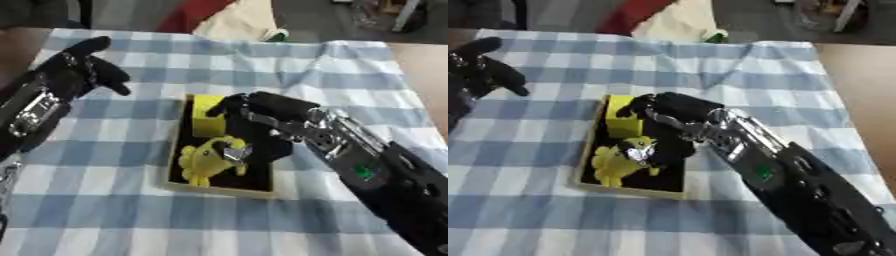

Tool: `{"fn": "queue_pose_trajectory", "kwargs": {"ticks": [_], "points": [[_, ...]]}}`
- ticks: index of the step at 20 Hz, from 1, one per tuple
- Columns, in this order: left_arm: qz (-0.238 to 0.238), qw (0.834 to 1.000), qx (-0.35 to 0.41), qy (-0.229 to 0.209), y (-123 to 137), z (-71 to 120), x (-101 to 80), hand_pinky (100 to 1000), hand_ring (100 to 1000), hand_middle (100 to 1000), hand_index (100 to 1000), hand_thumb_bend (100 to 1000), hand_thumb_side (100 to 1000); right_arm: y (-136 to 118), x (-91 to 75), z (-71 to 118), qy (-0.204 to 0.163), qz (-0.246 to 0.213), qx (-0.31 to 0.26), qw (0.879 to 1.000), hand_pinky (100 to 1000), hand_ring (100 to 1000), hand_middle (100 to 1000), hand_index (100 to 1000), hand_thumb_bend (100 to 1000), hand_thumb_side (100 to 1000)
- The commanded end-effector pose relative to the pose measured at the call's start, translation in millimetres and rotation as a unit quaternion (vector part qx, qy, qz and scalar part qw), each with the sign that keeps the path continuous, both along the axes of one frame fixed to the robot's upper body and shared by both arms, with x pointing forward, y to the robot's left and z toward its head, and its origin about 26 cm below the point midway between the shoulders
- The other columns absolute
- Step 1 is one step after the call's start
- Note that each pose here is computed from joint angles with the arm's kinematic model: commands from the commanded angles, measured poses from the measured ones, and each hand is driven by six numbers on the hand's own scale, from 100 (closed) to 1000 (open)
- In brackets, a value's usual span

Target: Pick up objects on the table and place them in the box.

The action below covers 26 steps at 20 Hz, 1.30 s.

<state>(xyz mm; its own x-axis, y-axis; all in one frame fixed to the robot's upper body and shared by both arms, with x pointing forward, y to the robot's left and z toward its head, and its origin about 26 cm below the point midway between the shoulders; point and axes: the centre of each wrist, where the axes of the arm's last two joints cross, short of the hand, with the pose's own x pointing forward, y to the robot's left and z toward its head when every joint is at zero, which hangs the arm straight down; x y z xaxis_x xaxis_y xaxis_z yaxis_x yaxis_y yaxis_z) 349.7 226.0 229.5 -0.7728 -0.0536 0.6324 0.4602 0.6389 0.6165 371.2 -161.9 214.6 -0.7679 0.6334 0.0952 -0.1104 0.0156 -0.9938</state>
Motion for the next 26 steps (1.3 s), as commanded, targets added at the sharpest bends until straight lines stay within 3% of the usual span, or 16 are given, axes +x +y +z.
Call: {"fn": "queue_pose_trajectory", "kwargs": {"ticks": [1, 2, 3, 13, 14, 15, 19, 26], "points": [[0.001, 1.000, 0.000, -0.016, 3.2, 9.2, -3.4, 884, 704, 704, 1000, 110, 875, -5.9, -5.6, 15.9, -0.020, -0.004, -0.005, 1.000, 866, 806, 844, 944, 205, 821], [0.001, 1.000, 0.000, -0.016, 3.3, 9.0, -3.4, 884, 704, 704, 1000, 110, 876, -6.1, -6.2, 16.9, -0.020, -0.004, -0.005, 1.000, 869, 817, 860, 948, 223, 837], [0.003, 1.000, 0.001, -0.015, 4.3, 8.4, -3.4, 885, 704, 705, 1000, 112, 880, -9.0, -6.7, 21.1, -0.028, -0.007, -0.003, 1.000, 869, 817, 869, 949, 298, 911], [0.010, 1.000, -0.002, -0.014, 7.6, 7.2, -4.6, 887, 707, 706, 999, 110, 876, -45.7, -43.6, 67.0, -0.113, -0.029, 0.099, 0.988, 858, 792, 810, 924, 255, 846], [0.011, 1.000, -0.003, -0.014, 7.8, 7.2, -4.8, 887, 708, 706, 999, 110, 876, -49.7, -48.2, 71.1, -0.121, -0.035, 0.113, 0.986, 856, 787, 806, 920, 100, 965], [0.012, 1.000, -0.005, -0.014, 8.0, 7.0, -4.9, 887, 709, 707, 999, 111, 874, -53.5, -52.3, 74.2, -0.126, -0.041, 0.128, 0.983, 855, 784, 793, 918, 238, 833], [0.012, 1.000, -0.007, -0.015, 7.8, 6.9, -6.1, 889, 716, 713, 998, 109, 873, -64.2, -64.0, 79.0, -0.138, -0.059, 0.184, 0.971, 850, 769, 770, 908, 207, 813], [0.011, 1.000, -0.010, -0.014, 7.5, 3.9, -7.9, 890, 720, 719, 994, 111, 876, -80.3, -64.7, 69.2, -0.132, -0.087, 0.284, 0.946, 837, 724, 706, 879, 117, 771]]}}
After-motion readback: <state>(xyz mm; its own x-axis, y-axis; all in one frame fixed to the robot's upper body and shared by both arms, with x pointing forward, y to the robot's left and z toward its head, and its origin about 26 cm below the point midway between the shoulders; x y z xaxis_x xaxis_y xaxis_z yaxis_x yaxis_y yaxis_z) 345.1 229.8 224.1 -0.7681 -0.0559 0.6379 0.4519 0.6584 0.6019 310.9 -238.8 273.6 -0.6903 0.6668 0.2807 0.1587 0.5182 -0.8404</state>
